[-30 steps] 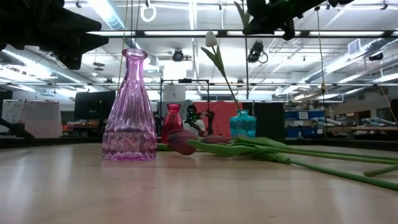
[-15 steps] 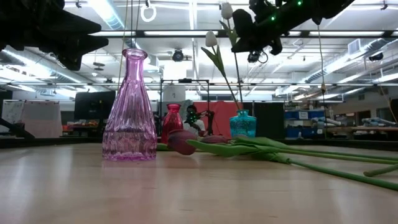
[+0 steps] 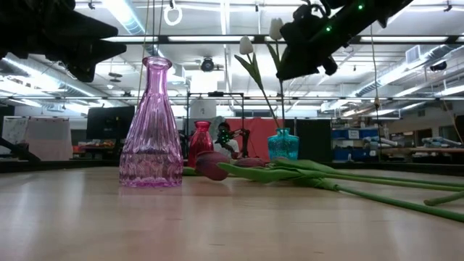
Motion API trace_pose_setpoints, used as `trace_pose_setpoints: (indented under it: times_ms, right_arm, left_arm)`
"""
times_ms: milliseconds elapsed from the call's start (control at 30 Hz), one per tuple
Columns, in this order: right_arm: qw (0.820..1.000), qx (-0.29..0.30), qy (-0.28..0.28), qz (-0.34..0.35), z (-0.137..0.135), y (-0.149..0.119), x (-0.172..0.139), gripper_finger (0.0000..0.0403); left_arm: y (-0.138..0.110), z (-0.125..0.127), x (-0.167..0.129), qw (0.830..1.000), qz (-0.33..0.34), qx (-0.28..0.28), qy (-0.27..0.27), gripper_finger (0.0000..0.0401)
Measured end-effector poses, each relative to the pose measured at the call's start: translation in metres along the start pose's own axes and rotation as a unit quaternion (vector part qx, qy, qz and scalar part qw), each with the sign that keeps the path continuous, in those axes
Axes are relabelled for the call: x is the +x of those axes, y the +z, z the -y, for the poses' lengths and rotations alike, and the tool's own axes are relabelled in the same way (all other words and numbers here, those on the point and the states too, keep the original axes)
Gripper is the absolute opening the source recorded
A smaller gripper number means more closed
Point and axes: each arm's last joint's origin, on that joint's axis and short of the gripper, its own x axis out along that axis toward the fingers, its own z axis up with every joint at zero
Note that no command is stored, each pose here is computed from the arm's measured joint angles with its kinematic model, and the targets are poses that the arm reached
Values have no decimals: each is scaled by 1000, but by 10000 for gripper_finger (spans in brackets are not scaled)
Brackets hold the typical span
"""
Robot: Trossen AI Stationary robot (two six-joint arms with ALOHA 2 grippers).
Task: Sort flowers into vase by color
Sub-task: Put the left white flower into the blue vase, then put the white flower into the blue vase
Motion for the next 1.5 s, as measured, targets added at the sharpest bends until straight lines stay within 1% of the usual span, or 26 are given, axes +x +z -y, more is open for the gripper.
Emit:
trace_pose_setpoints:
  times_ms: [67,167,233,300,367,400,467,567,600,667,900,1033,1167,1267,1367,1433,1500]
  right_arm:
    - [999,12,6,-35,2,-3,-3,135]
    - [994,39,-1,-101,4,-6,-7,147]
    - [987,72,0,-144,6,-7,-11,152]
    - [974,117,7,-192,6,-7,-17,152]
    - [954,173,16,-245,3,-11,-23,151]
    - [939,202,15,-277,1,-15,-26,151]
    - [903,247,1,-352,-2,-26,-33,150]
    - [849,281,-36,-446,-6,-41,-47,150]
    - [834,284,-49,-470,-8,-45,-52,150]
    - [812,289,-79,-501,-12,-53,-61,150]
    - [731,330,-177,-571,-29,-71,-89,151]
    - [686,347,-213,-603,-40,-88,-97,151]
    - [656,376,-251,-604,-49,-108,-102,151]
    - [639,402,-286,-590,-50,-120,-106,151]
    - [634,421,-327,-561,-47,-129,-108,151]
    - [624,431,-348,-552,-45,-135,-109,151]
    - [612,442,-365,-546,-43,-142,-109,151]
  left_arm:
    - [0,0,0,1000,2,1,0,188]
    - [0,0,0,1000,2,5,0,188]
    - [0,0,0,1000,2,5,0,188]
    - [0,0,0,1000,2,5,0,188]
    - [0,0,0,1000,2,5,0,188]
    - [0,0,0,1000,2,5,-1,188]
    - [0,0,0,1000,-2,5,-8,188]
    - [-2,1,0,1000,-9,12,-21,188]
    - [-2,1,0,1000,-9,12,-23,188]
    - [-2,2,0,999,-10,12,-30,188]
    - [-1,2,0,999,-7,10,-40,188]
    - [-1,2,0,999,-10,12,-42,188]
    - [-2,3,0,998,-13,12,-59,188]
    - [-2,5,-1,996,-19,12,-83,188]
    - [-3,7,-1,992,-25,11,-124,188]
    - [-4,8,-1,988,-31,12,-150,188]
    - [-5,9,-2,986,-41,17,-162,188]
